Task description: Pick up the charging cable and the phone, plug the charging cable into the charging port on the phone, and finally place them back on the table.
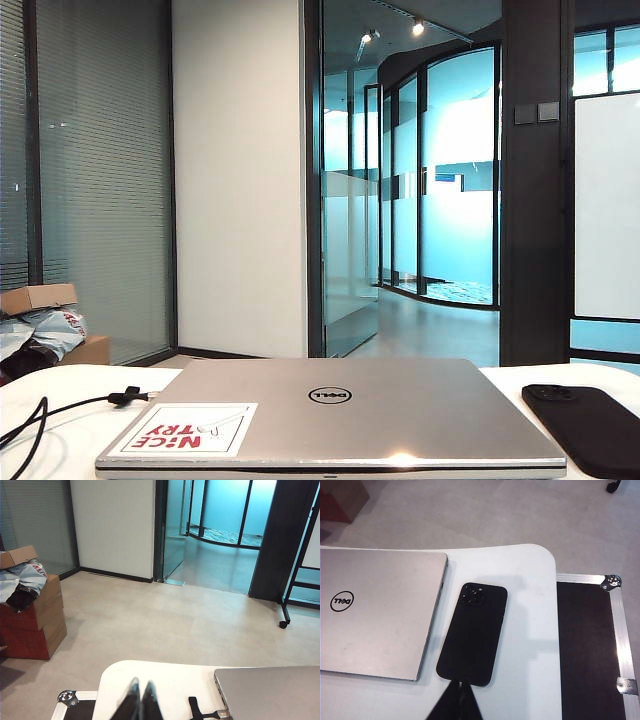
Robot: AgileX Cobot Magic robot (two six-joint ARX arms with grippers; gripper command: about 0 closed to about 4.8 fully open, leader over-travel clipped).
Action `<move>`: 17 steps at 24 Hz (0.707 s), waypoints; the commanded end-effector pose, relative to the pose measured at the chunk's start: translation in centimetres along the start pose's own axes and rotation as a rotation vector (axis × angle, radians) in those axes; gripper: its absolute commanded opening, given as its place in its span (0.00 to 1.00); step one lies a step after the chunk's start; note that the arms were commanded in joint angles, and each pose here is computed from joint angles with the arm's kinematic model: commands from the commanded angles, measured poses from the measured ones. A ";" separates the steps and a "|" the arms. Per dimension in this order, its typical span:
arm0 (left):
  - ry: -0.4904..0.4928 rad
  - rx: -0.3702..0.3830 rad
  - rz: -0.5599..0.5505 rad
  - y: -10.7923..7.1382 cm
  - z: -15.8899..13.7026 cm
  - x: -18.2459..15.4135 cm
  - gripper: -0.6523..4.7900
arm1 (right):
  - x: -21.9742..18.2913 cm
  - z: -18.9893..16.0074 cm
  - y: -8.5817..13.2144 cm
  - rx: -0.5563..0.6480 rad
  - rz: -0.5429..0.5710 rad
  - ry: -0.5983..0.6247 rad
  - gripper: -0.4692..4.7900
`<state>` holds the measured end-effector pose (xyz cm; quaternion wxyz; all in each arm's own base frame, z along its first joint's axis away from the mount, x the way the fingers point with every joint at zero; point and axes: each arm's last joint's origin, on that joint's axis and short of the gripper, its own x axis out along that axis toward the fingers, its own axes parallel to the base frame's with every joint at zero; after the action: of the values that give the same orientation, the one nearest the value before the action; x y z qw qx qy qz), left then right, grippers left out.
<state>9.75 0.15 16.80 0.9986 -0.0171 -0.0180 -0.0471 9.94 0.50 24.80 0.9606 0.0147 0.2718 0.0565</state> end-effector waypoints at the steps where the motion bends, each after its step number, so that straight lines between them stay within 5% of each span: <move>1: -0.006 0.005 -0.002 0.0 0.1 0.0 0.11 | -0.1 0.3 0.0 -0.005 0.002 -0.024 0.09; 7: -0.006 0.005 -0.002 0.0 0.1 0.0 0.11 | -0.1 0.3 -0.1 -0.006 -0.035 -0.041 0.09; 10: -0.006 0.005 -0.002 0.0 0.1 0.0 0.11 | 0.5 0.1 -0.4 -0.010 -0.120 -0.186 0.09; 13: -0.006 0.005 -0.002 0.0 0.1 0.0 0.11 | 1.2 -1.0 -0.5 -0.021 -0.115 -0.479 0.09; 17: -0.006 0.005 -0.002 0.0 0.1 0.0 0.11 | 1.3 -2.5 -0.6 -0.013 -0.151 -0.563 0.09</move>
<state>9.75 0.15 16.80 0.9986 -0.0169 -0.0180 -0.0472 9.85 0.13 22.12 1.0000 0.0041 0.0052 -0.0052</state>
